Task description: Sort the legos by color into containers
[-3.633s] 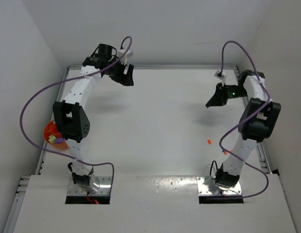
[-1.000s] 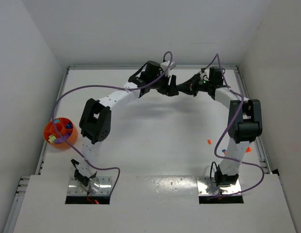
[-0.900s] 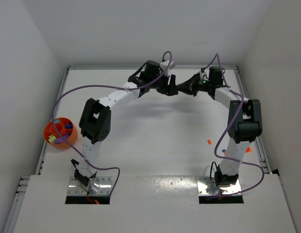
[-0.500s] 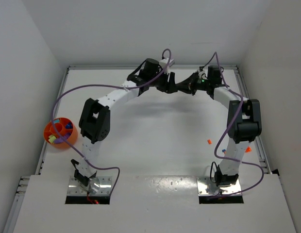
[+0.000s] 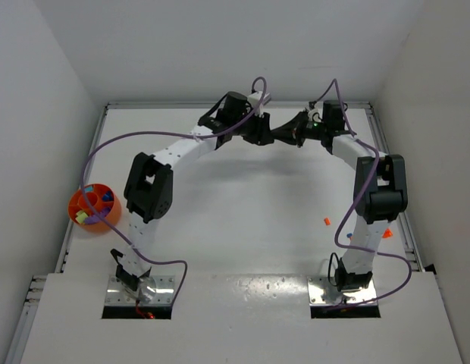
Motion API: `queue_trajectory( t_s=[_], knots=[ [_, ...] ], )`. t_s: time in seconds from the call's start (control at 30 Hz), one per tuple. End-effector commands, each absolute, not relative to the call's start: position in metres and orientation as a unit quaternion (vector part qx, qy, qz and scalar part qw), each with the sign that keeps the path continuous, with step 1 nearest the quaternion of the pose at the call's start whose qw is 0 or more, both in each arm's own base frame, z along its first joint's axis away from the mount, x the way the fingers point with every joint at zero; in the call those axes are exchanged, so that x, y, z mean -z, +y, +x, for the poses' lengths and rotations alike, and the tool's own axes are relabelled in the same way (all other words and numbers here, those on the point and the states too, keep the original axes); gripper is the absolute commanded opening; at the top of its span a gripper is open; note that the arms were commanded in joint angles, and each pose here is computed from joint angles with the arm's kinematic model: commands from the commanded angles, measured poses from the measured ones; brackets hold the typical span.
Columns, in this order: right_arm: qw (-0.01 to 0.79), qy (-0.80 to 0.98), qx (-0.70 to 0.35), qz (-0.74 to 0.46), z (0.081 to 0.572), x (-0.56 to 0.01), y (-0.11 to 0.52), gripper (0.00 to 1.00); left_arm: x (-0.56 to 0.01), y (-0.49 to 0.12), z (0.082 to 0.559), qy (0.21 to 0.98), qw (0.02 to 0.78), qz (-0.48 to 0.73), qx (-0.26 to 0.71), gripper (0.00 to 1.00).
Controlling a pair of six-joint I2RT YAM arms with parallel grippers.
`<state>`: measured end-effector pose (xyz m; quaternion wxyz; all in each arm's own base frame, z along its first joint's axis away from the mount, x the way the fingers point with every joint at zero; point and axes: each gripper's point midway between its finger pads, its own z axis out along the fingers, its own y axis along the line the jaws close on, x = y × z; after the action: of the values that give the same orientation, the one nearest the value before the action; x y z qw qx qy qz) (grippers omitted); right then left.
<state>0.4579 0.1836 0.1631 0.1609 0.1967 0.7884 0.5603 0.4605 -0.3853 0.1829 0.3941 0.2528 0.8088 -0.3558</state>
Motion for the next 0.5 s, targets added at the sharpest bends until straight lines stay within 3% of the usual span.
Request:
queue_trajectory(
  t_s=[0.0,0.27,0.47],
  knots=[
    [0.184,0.778,-0.578,0.166,0.466,-0.187,0.190,0.00,-0.215,-0.383,0.480,0.785,0.438,0.251,0.360,0.45],
    [0.177,0.781,-0.576,0.164,0.465,-0.181,0.194,0.00,-0.225,-0.381,0.485,0.776,0.451,0.254,0.361,0.45],
    [0.176,0.783,-0.574,0.162,0.464,-0.180,0.194,0.00,-0.229,-0.381,0.487,0.774,0.456,0.252,0.359,0.37]
  ],
)
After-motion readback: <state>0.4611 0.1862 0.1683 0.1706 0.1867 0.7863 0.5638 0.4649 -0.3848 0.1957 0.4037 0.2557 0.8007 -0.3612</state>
